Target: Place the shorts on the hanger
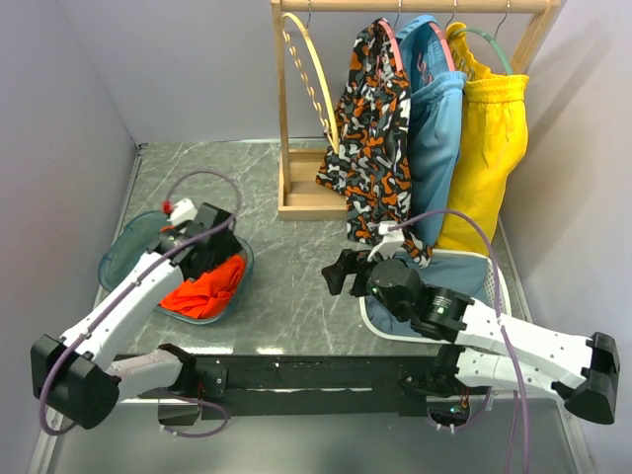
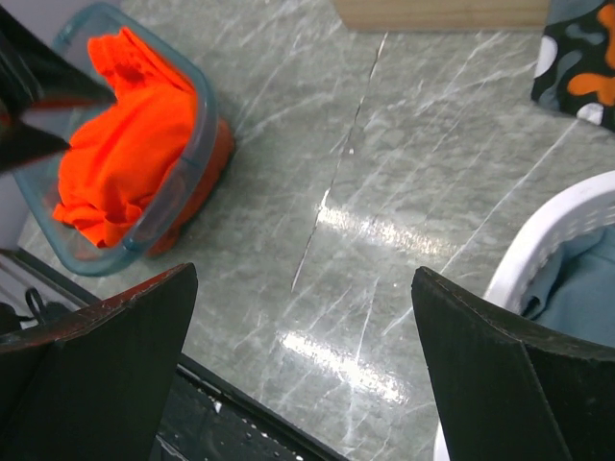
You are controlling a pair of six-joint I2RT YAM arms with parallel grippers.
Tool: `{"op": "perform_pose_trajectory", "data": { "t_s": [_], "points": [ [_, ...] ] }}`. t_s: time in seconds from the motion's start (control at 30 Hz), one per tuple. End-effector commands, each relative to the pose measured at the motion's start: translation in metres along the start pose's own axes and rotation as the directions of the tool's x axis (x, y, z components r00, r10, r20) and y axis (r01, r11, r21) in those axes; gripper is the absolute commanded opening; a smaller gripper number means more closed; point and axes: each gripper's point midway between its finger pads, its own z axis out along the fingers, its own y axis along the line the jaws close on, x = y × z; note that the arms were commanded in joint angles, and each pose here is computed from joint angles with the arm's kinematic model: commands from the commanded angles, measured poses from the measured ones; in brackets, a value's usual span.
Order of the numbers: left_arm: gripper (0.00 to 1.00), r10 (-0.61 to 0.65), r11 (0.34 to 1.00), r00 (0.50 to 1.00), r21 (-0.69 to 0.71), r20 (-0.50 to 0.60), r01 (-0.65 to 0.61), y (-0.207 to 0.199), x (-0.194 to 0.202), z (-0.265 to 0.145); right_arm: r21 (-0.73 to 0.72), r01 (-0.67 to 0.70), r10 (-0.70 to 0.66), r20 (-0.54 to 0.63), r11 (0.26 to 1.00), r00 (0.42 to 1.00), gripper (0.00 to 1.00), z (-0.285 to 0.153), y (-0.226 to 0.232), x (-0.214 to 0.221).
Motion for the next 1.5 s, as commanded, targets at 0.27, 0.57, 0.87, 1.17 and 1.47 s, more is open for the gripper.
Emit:
{"op": "perform_pose_trajectory", "data": {
  "t_s": [0.27,0.57,0.87,1.17,1.47],
  "points": [
    [0.87,-0.219,0.961,0.966,-0.139,0.134,0.238,0.034,-0.102,0.049,-0.090,0.033,-0.036,-0.032,0.995,0.999,1.00,0.011,0.027,0.002],
    [0.86,-0.269,0.928,0.956,-0.233,0.119,0.290,0.046,-0.129,0.091,-0.114,0.030,-0.034,-0.029,0.993,0.999,1.00,0.003,0.026,0.001],
    [0.77,-0.364,0.880,0.925,-0.283,0.113,0.381,0.066,-0.130,0.128,-0.131,0.029,-0.034,-0.031,0.991,0.999,1.00,-0.002,0.025,0.004],
    [0.12,-0.359,0.915,0.926,-0.148,0.121,0.374,0.054,-0.143,0.115,-0.153,0.032,-0.038,-0.036,0.988,0.999,1.00,-0.002,0.031,0.003],
    [0.01,-0.265,0.947,0.935,0.246,0.234,0.207,0.008,-0.181,-0.031,-0.269,0.063,-0.071,-0.019,0.961,0.997,1.00,-0.001,0.074,-0.021]
  ]
}}
